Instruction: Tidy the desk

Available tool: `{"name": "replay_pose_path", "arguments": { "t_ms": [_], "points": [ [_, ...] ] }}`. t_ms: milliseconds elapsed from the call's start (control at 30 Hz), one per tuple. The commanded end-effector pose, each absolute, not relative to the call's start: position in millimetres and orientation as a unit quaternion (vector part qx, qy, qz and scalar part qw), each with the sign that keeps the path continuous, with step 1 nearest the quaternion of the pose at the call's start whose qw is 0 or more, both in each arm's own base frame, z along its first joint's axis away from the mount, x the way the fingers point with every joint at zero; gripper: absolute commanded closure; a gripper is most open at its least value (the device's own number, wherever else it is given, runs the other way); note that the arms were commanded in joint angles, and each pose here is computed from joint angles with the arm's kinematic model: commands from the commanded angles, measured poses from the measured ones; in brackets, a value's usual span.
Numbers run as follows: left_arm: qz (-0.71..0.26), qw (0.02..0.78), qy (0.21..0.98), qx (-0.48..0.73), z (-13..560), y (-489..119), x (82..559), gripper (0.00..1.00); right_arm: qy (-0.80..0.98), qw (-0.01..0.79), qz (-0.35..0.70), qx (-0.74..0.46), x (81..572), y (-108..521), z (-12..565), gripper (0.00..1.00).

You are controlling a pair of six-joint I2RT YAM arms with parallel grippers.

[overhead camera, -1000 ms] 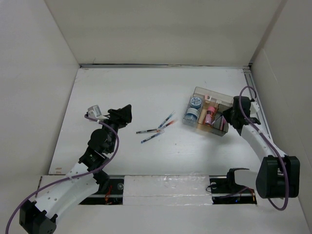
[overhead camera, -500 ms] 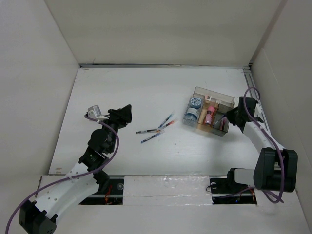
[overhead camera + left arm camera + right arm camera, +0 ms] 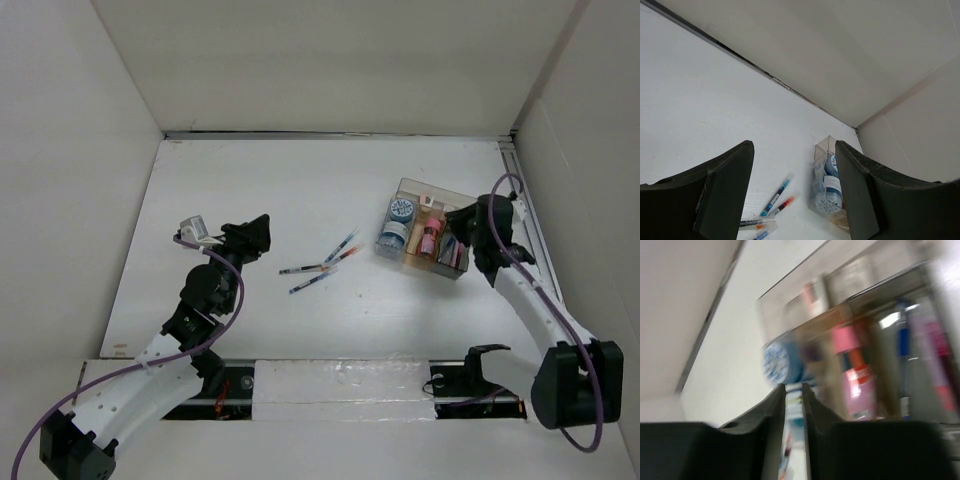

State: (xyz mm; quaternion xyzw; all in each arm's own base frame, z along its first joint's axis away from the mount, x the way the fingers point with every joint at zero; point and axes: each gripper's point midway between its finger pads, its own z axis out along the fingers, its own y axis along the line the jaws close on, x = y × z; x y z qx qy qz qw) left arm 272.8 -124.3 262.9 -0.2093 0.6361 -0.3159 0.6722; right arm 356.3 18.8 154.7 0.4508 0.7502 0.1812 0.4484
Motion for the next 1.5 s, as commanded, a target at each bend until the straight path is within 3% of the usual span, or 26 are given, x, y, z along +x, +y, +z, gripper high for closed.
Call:
{"name": "replay_pose_path", "arguments": {
  "t_ms": [0, 33, 67, 200, 267, 400, 533, 1133, 1467],
  "points": [
    [-0.333, 0.685, 0.612, -0.213, 282, -123, 271, 0.38, 0.746, 0.485, 0.249, 0.383, 364, 72, 186, 0.77],
    [-0.334, 0.685, 0.613, -0.211, 282, -123, 270, 0.38, 0.77, 0.468, 0.265, 0.343, 357, 106, 182, 0.92],
    [-0.334, 0.685, 0.612, -0.212, 281, -123, 271, 0.38, 0.784, 0.456, 0.27, 0.324, 354, 125, 177, 0.98],
    [-0.329, 0.685, 0.614, -0.214, 281, -122, 272, 0.38, 0.863, 0.381, 0.251, 0.216, 330, 225, 132, 1.0],
    [-0.333, 0.685, 0.613, -0.212, 282, -123, 271, 0.38, 0.882, 0.368, 0.237, 0.173, 313, 271, 129, 0.94],
    [-0.331, 0.685, 0.613, -0.213, 282, -123, 271, 0.38, 0.91, 0.342, 0.192, 0.134, 297, 316, 99, 0.62],
    [-0.335, 0.686, 0.61, -0.212, 283, -123, 270, 0.38, 0.92, 0.315, 0.199, 0.12, 290, 343, 83, 0.55],
    [-0.334, 0.685, 0.612, -0.211, 283, -124, 270, 0.38, 0.945, 0.283, 0.103, 0.125, 271, 352, 46, 0.57],
    [-0.335, 0.686, 0.612, -0.209, 284, -124, 270, 0.38, 0.944, 0.283, 0.109, 0.126, 272, 363, 44, 0.58]
  ]
}}
